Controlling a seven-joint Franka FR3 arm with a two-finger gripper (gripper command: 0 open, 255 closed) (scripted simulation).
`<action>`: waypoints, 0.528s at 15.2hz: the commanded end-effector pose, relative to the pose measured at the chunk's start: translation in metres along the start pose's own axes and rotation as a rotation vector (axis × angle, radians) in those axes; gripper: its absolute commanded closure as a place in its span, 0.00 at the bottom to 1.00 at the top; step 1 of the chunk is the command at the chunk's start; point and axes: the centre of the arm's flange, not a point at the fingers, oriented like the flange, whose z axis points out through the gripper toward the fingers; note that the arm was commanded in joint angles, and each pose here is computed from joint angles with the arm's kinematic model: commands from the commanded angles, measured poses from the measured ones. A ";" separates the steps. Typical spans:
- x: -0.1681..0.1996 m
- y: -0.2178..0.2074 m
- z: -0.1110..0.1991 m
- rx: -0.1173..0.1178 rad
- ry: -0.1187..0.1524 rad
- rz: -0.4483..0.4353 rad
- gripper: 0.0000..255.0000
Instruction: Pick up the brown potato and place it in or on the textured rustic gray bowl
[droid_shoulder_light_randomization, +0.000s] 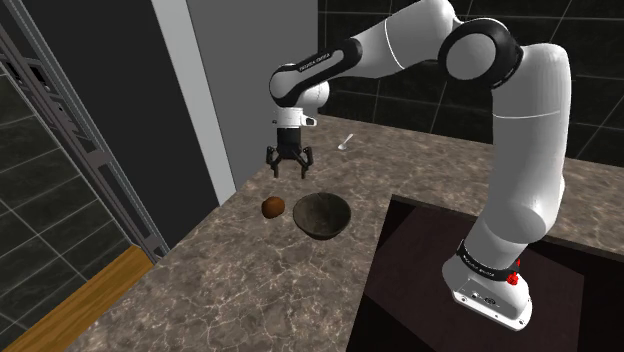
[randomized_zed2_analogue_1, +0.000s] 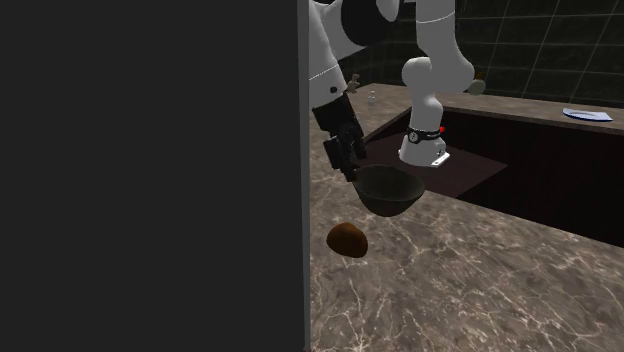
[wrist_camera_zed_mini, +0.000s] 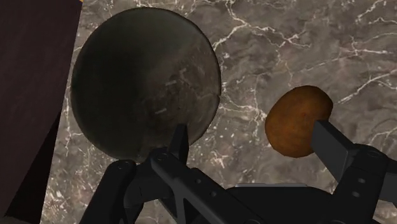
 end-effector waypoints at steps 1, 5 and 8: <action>0.015 -0.019 0.017 0.006 -0.033 0.064 0.00; 0.047 -0.051 0.049 0.017 -0.097 0.185 0.00; 0.072 -0.074 0.075 0.026 -0.145 0.277 0.00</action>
